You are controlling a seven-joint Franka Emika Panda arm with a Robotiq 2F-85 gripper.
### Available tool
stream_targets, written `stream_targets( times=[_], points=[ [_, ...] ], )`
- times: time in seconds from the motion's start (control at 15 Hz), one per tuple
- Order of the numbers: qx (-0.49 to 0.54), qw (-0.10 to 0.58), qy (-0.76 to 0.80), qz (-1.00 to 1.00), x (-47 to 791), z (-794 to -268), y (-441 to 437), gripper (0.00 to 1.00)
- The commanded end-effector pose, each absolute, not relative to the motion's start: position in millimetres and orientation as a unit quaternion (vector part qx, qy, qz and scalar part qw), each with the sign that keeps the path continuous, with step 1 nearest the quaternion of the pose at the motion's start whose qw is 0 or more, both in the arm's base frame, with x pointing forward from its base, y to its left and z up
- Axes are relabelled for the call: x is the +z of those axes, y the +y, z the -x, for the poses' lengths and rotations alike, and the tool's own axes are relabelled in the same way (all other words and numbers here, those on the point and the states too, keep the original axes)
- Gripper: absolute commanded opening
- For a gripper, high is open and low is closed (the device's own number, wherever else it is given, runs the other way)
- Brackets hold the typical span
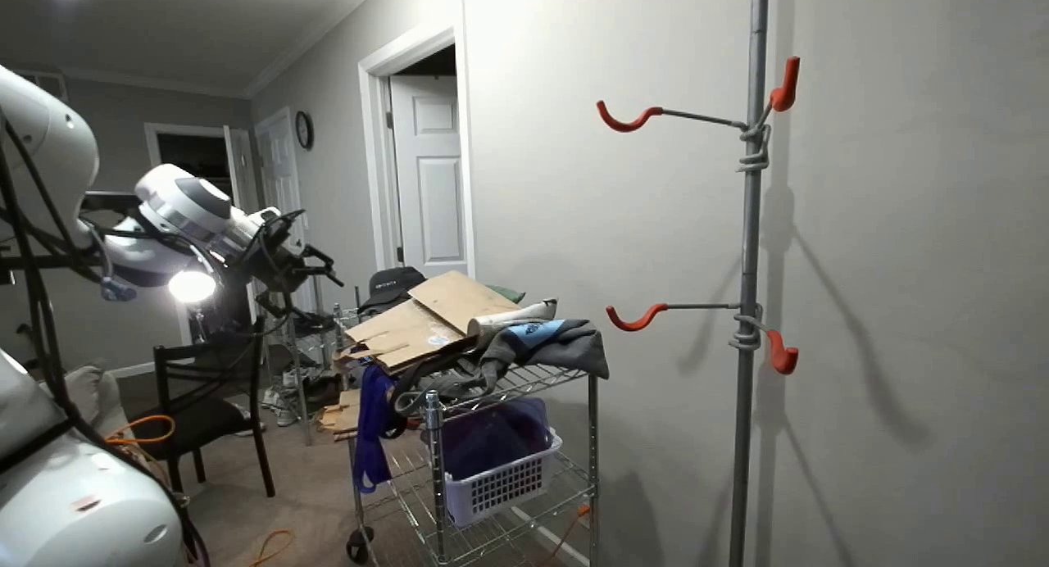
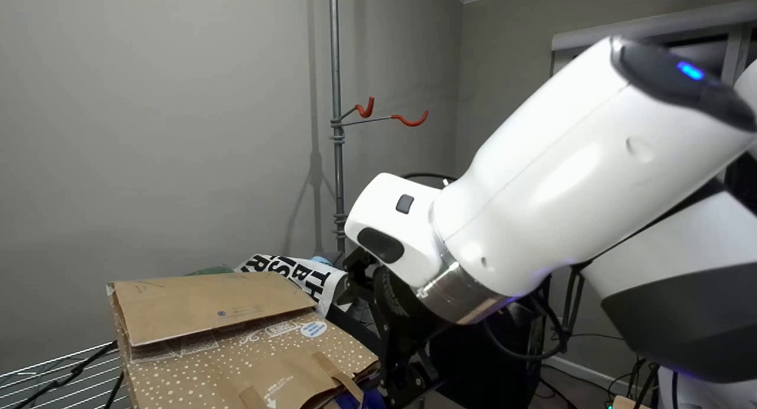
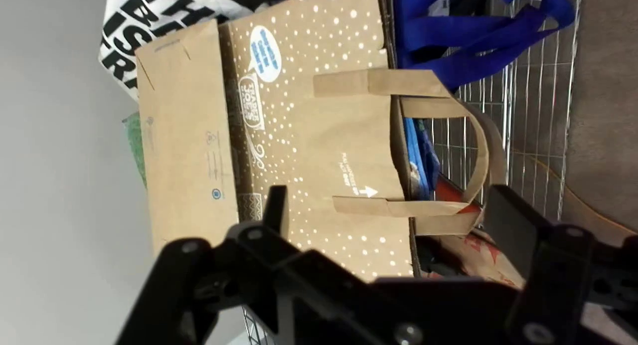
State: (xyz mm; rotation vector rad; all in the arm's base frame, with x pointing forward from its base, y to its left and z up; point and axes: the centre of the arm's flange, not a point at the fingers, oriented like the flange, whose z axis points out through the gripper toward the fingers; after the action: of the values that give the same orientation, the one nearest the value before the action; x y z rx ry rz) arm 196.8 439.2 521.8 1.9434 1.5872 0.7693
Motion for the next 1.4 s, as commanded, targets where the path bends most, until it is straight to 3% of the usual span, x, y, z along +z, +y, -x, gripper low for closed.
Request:
stream_targets(
  times=[0.0, 0.27, 0.8, 0.87, 0.93, 1.33],
  points=[
    [0.299, 0.227, 0.613, -0.695, 490.9, -221.4, 437.5, 1.0],
    [0.272, 0.185, 0.642, -0.693, 454.2, -227.2, 446.5, 1.0],
    [0.211, 0.166, 0.671, -0.691, 417.1, -230.2, 459.6, 1.0],
    [0.208, 0.164, 0.673, -0.691, 414.3, -231.1, 460.7, 0.75],
    [0.205, 0.162, 0.675, -0.69, 412.0, -231.8, 461.1, 0.74],
    [0.196, 0.164, 0.668, -0.699, 407.9, -242.5, 458.6, 0.34]
  ],
)
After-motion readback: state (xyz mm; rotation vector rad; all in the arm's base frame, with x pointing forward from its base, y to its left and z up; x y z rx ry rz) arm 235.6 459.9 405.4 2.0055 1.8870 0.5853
